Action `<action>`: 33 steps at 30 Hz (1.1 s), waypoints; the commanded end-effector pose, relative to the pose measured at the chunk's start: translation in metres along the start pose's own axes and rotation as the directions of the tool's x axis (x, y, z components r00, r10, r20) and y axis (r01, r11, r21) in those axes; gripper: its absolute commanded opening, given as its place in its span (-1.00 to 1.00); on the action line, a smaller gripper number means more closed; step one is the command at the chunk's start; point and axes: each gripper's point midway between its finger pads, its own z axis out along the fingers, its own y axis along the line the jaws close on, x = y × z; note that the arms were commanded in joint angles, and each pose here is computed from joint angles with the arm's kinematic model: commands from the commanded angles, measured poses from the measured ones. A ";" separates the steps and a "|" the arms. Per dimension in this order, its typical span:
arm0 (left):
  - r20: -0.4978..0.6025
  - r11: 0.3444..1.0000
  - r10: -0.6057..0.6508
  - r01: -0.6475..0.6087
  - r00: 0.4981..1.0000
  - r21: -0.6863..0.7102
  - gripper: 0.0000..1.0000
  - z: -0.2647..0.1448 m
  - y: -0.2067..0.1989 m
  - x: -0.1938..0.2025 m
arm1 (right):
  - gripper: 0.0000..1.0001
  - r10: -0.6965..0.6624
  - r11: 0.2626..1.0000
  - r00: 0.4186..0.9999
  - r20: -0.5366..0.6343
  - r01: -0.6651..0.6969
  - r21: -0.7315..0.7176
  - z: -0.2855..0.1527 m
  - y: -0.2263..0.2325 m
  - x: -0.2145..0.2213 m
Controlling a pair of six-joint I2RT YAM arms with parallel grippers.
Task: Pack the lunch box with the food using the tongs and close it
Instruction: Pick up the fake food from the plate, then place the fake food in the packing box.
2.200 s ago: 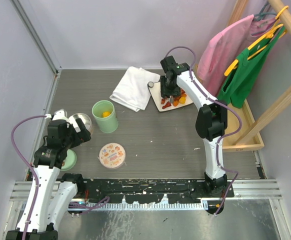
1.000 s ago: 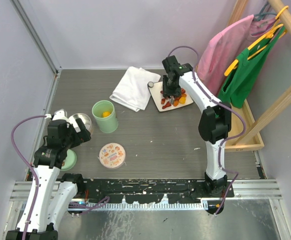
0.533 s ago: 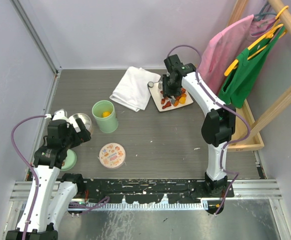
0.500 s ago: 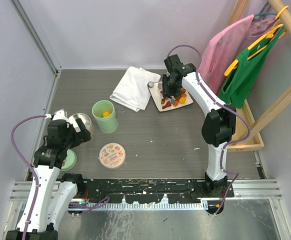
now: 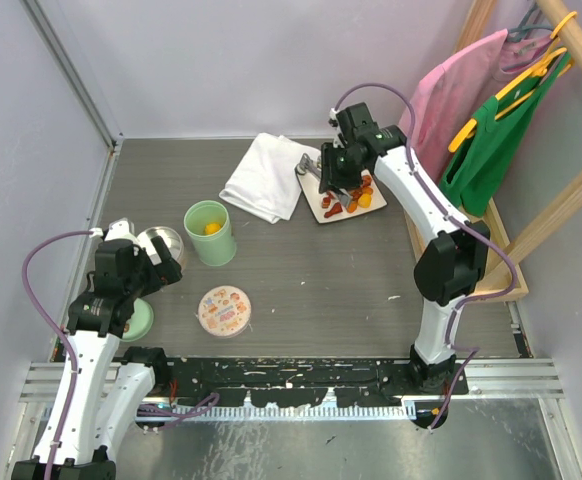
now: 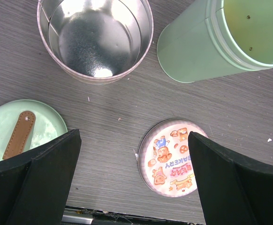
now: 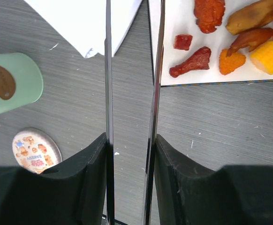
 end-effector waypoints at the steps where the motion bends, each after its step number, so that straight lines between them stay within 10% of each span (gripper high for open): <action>1: 0.057 1.000 0.003 -0.005 0.998 0.031 0.96 -0.002 -0.007 -0.013 | -0.21 -0.025 0.991 0.993 0.119 0.040 -0.127 -0.039 0.027 -0.022; 16: 0.059 1.000 -0.001 0.000 0.998 0.026 0.96 -0.002 -0.006 -0.014 | -0.21 -0.029 0.904 0.969 0.247 0.130 -0.407 -0.101 0.087 -0.032; 33: 0.051 1.000 0.000 -0.002 0.999 0.027 0.96 -0.001 -0.007 -0.013 | -0.18 -0.494 0.745 0.856 0.154 0.508 -0.432 -0.094 0.185 0.048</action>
